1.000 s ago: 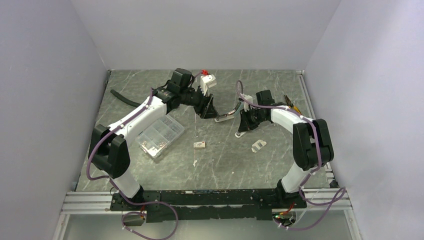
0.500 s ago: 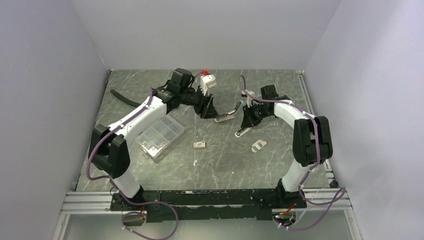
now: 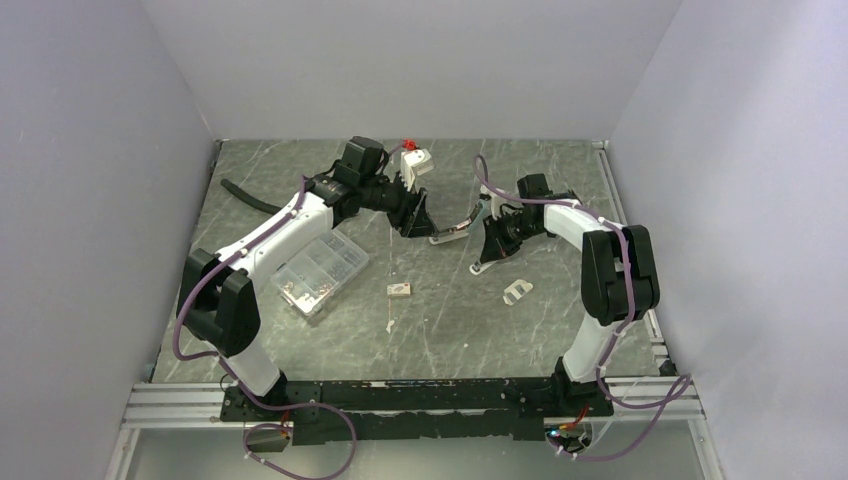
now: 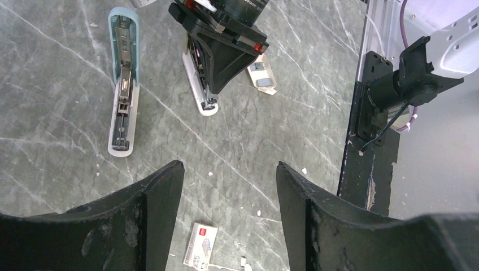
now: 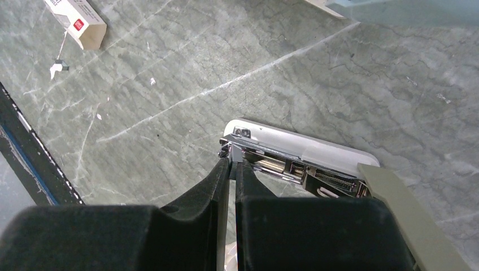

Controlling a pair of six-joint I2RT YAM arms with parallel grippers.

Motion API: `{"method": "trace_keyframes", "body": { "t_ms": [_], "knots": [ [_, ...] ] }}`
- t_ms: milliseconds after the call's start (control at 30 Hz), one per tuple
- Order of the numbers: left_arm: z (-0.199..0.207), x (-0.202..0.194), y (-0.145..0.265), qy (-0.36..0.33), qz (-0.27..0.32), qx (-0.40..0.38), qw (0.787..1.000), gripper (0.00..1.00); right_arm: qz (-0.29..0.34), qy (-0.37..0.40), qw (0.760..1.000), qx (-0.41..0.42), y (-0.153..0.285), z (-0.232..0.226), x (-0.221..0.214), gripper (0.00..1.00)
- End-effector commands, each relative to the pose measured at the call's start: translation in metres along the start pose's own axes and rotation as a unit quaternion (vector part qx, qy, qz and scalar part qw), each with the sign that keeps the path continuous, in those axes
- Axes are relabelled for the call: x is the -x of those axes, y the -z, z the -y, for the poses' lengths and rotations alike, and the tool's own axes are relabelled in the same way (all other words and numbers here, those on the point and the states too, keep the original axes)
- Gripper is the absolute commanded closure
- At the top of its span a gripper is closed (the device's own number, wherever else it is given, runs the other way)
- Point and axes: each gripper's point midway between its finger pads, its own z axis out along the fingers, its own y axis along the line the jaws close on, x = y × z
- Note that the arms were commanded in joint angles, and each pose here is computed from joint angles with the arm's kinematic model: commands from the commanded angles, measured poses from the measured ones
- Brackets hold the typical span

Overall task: Load the staples into the stapler
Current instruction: Install the staple into the stapler.

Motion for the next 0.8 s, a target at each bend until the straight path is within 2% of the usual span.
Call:
{"method": "trace_keyframes", "body": {
  "t_ms": [0,533,767],
  "knots": [
    [0.004,0.016,0.010,-0.026,0.019,0.005,0.999,0.34,0.017,0.020,1.000,0.004,0.003,0.000,0.016,1.00],
    [0.004,0.017,0.011,-0.024,0.021,0.005,0.999,0.34,0.002,0.009,1.000,-0.020,-0.002,0.010,0.006,1.00],
    [0.004,0.018,0.011,-0.023,0.022,0.006,0.999,0.34,-0.004,0.022,0.999,-0.033,-0.004,0.011,0.007,0.95]
  ]
}}
